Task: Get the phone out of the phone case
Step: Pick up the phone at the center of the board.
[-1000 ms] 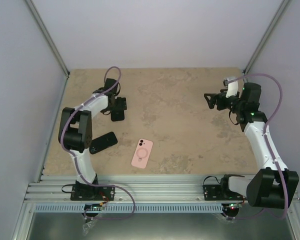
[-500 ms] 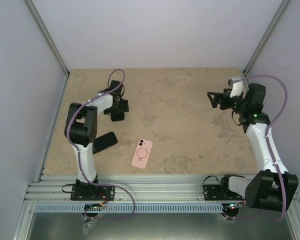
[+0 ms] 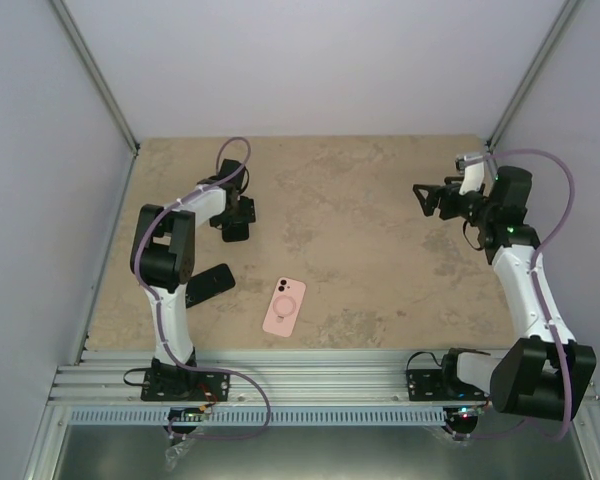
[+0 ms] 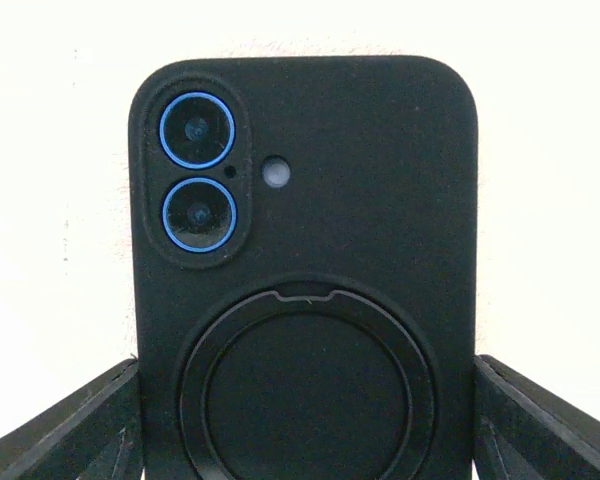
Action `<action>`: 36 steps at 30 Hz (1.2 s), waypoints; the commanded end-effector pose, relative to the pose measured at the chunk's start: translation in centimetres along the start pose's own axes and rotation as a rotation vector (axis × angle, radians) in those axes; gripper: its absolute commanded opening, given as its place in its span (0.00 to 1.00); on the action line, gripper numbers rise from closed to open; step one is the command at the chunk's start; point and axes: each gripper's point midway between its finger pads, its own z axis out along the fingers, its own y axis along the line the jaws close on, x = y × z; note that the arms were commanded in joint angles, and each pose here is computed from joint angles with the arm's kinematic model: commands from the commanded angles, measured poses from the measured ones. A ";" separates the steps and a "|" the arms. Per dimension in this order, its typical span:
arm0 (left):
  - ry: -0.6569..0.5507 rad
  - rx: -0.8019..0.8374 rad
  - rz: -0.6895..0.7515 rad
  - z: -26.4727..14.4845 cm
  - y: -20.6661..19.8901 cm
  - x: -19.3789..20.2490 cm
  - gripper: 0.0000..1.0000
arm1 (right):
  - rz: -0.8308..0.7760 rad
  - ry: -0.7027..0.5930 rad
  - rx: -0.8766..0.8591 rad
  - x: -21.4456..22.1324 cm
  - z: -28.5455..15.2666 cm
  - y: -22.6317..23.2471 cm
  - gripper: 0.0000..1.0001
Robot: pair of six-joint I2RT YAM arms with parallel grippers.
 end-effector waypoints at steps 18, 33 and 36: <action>-0.176 0.763 0.408 -19.3 -10.9 -0.3 0.45 | -0.390 -0.037 -0.349 -2.9 -0.8 6.1 0.98; -0.091 1.284 0.733 -32.9 -16.5 11.3 0.44 | -1.136 -0.127 -0.631 -0.7 -6.0 17.9 0.98; -0.041 1.327 0.763 -33.9 -16.9 13.1 0.44 | -1.267 -0.132 -0.661 -0.1 -6.6 20.1 0.98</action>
